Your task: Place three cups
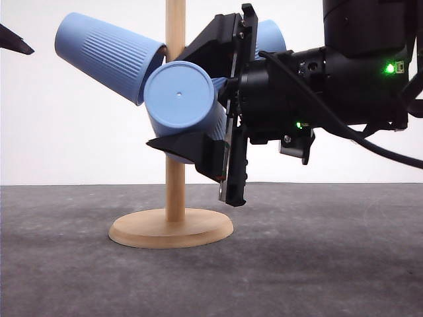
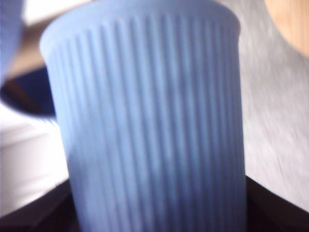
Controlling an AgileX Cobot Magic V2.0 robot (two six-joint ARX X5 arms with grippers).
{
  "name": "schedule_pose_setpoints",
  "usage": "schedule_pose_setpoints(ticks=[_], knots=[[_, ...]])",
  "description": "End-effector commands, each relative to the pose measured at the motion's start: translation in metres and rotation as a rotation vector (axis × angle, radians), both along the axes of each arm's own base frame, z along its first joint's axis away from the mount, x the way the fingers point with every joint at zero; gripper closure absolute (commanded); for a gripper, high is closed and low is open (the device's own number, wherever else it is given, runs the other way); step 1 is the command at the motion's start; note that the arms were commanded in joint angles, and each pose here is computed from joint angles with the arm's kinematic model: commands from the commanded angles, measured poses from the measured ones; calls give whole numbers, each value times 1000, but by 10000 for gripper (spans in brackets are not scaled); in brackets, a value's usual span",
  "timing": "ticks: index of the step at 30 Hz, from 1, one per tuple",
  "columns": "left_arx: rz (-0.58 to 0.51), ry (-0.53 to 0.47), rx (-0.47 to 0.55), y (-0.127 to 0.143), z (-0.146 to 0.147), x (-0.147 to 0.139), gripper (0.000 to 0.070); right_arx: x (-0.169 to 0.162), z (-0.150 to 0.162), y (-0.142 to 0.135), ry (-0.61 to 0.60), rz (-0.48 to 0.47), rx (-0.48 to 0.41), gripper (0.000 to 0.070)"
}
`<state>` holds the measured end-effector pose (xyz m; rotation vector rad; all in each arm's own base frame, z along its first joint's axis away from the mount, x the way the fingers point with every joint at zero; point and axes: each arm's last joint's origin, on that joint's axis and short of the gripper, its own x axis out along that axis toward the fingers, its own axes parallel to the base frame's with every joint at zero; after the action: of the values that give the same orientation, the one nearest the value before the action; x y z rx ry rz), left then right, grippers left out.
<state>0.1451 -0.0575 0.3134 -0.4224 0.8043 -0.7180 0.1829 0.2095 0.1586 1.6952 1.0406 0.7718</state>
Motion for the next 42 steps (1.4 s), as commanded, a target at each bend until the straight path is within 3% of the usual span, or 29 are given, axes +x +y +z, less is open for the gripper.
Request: schedule_pose_setpoints(ticks=[1,7,11,13,21,42], knots=[[-8,-27,3,-1,3,2,182,-2,-4,-2,17,42,-10,298],[-6,-22,1,-1,3,2,182,2,-4,-6,16,88,-10,274],[-1,-15,-5,-1,3,2,182,5,-2,-10,4,98,-1,107],[1,-13,-6,-1,3,1,182,6,-1,-11,-10,100,11,60],[1,-12,-7,-1,3,1,182,6,0,-13,-21,155,17,60],[3,-10,-8,-1,3,1,182,7,8,-15,-79,178,58,69]])
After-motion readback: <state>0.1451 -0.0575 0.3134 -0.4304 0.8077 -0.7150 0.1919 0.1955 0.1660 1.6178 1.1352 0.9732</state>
